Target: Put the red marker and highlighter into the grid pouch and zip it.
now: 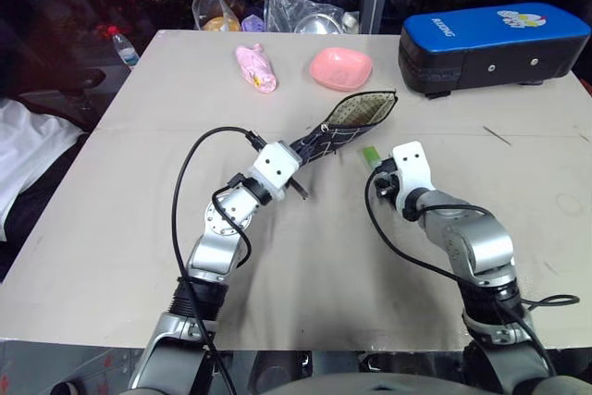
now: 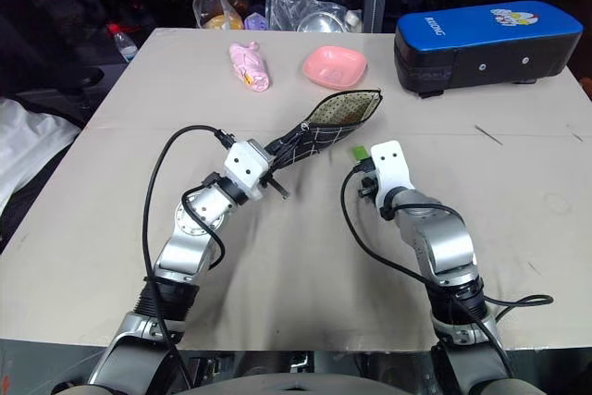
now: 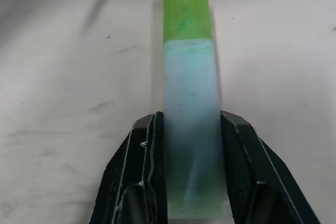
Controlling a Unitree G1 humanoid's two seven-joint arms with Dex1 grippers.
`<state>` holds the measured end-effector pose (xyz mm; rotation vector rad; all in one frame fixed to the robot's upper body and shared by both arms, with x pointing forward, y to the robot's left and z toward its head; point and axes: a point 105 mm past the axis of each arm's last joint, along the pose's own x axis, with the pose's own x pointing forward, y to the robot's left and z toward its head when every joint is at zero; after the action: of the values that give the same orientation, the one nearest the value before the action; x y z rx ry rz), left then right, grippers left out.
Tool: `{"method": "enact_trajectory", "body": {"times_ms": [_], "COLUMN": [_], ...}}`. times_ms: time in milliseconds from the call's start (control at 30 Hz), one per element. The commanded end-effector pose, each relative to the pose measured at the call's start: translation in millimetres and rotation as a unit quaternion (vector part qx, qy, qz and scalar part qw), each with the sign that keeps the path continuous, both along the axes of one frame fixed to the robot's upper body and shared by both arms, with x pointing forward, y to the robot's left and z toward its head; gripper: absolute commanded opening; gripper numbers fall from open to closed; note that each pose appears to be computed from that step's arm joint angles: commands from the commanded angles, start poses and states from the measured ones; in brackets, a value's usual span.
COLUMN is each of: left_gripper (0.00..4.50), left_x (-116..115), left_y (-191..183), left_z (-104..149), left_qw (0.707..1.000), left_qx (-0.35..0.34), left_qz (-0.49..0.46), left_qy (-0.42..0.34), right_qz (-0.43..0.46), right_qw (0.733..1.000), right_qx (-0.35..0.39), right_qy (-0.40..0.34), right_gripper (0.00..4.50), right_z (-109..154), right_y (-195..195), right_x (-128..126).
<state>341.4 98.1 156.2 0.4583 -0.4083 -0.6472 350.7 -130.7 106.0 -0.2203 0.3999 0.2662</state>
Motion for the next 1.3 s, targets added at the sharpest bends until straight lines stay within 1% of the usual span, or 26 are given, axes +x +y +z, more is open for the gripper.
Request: {"method": "enact_trajectory", "body": {"times_ms": [33,67,100,167,233,300,400,467,533,667,867,967,1067,1133,1200,1233,1300], "left_gripper": [0.0,0.0,0.0,0.0,0.0,0.0,0.0,0.0,0.0,0.0,0.0,0.0,0.0,0.0,0.0,0.0,0.0], "left_x": [-6,-6,-7,-7,-7,-7,-7,-8,-9,-12,-15,-15,-16,-16,-17,-17,-18], "left_y": [-6,-8,-8,-11,-14,-17,-23,-28,-32,-38,-41,-44,-46,-48,-50,-50,-50], "left_z": [15,15,15,15,15,14,13,13,13,14,13,14,15,16,17,17,17], "left_qw": [0.999,0.999,0.999,0.999,0.999,0.998,0.997,0.996,0.995,0.993,0.991,0.99,0.99,0.989,0.989,0.989,0.989], "left_qx": [0.006,0.009,0.011,0.012,0.013,0.014,0.021,0.029,0.038,0.048,0.058,0.059,0.059,0.058,0.057,0.056,0.054], "left_qz": [-0.018,-0.022,-0.024,-0.033,-0.04,-0.047,-0.062,-0.074,-0.086,-0.1,-0.112,-0.116,-0.119,-0.122,-0.124,-0.124,-0.124], "left_qy": [-0.033,-0.034,-0.035,-0.034,-0.032,-0.032,-0.033,-0.036,-0.041,-0.047,-0.052,-0.053,-0.055,-0.056,-0.057,-0.057,-0.056], "right_qz": [0.026,0.077,0.113,0.188,0.245,0.291,0.35,0.382,0.407,0.448,0.491,0.512,0.524,0.532,0.529,0.525,0.524], "right_qw": [0.992,0.985,0.978,0.943,0.91,0.876,0.818,0.78,0.748,0.696,0.638,0.616,0.606,0.618,0.66,0.666,0.667], "right_qx": [-0.036,-0.055,-0.069,-0.168,-0.236,-0.294,-0.375,-0.418,-0.45,-0.497,-0.521,-0.526,-0.525,-0.496,-0.446,-0.444,-0.445], "right_qy": [-0.116,-0.146,-0.162,-0.215,-0.236,-0.248,-0.262,-0.267,-0.268,-0.262,-0.283,-0.287,-0.287,-0.297,-0.293,-0.29,-0.287], "right_gripper": [0.79,0.79,0.79,0.79,0.79,0.79,0.79,0.79,0.79,0.79,0.79,0.79,0.79,0.79,0.79,0.79,0.79], "right_z": [55,72,82,111,125,134,141,143,143,137,134,129,123,116,110,108,107], "right_y": [-38,-43,-45,-55,-56,-53,-45,-39,-34,-29,-6,4,9,22,30,30,31], "right_x": [13,10,7,2,-2,-4,-4,-2,1,6,11,12,13,15,17,19,21]}}
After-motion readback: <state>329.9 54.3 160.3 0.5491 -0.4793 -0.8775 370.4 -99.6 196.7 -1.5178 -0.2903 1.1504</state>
